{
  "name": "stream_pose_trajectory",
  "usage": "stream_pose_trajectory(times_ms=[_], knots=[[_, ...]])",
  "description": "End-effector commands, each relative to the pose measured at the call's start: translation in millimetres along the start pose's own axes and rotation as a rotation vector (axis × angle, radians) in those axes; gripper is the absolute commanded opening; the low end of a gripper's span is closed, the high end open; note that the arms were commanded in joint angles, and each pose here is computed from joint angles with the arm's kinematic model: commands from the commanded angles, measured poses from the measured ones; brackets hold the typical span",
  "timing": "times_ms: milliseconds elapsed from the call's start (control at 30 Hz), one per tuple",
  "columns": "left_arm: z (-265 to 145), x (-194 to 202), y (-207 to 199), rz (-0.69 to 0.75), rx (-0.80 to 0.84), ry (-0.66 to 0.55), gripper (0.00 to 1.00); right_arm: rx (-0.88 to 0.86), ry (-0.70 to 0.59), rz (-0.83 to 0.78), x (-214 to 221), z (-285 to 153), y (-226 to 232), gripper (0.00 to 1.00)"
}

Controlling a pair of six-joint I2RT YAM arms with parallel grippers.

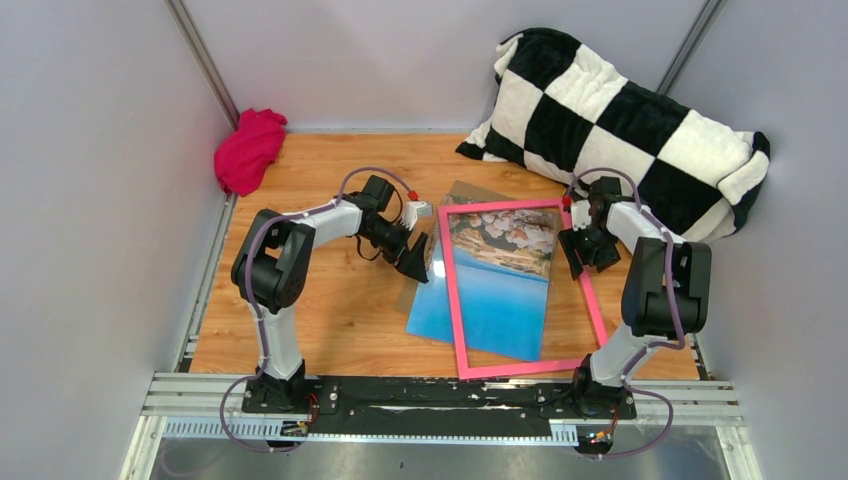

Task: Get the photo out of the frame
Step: Pick up the photo frame item from the photo frame, then place the photo frame item at the center of the board.

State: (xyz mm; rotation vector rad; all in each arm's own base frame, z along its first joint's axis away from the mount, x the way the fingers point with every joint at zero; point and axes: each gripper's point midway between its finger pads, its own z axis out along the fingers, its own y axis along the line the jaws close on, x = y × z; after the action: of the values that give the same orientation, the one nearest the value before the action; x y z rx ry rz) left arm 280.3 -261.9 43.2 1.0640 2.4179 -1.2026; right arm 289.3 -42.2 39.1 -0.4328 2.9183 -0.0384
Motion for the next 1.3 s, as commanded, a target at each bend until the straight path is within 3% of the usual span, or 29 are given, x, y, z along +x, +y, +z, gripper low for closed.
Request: stream_pose_trajectory(times_ms=[0, 67, 133, 200, 267, 300, 600, 900, 1133, 1267], knots=[[1.4, 16.1, -5.9, -0.016, 0.007, 0.046, 0.91, -0.018, 0.086, 0.011, 18.5, 19.0, -10.0, 0.64], [-1.4, 14.4, -5.3, -0.004, -0.006, 0.045, 0.91, -0.041, 0.096, 0.019, 19.7, 24.6, -8.3, 0.62], [-4.0, 12.5, -4.0, 0.001, -0.014, 0.042, 0.92, -0.070, 0.103, 0.024, 19.6, 27.3, -4.0, 0.51], [-7.6, 9.1, -1.2, 0.002, -0.024, 0.032, 0.92, -0.113, 0.100, 0.035, 16.7, 26.3, 3.0, 0.31], [-10.5, 7.3, 2.4, -0.001, -0.033, 0.024, 0.92, -0.153, 0.091, 0.048, 11.7, 20.8, 9.2, 0.04], [-11.6, 6.6, 5.0, -0.004, -0.038, 0.021, 0.92, -0.169, 0.085, 0.056, 9.0, 16.8, 11.8, 0.01], [-22.0, 2.1, 21.0, -0.038, -0.085, -0.011, 0.93, -0.228, -0.007, 0.136, -9.9, -23.6, 26.1, 0.00], [-54.5, -11.4, 47.0, -0.079, -0.224, -0.069, 0.94, -0.219, -0.192, 0.205, -56.3, -70.2, 25.7, 0.00], [-113.0, -55.6, 44.1, -0.081, -0.262, -0.248, 0.94, -0.173, -0.242, 0.243, -103.8, -69.8, 24.6, 0.00], [-149.5, -77.1, 46.4, -0.082, -0.404, -0.345, 0.95, -0.197, -0.229, 0.243, -127.1, -55.5, 44.5, 0.00]])
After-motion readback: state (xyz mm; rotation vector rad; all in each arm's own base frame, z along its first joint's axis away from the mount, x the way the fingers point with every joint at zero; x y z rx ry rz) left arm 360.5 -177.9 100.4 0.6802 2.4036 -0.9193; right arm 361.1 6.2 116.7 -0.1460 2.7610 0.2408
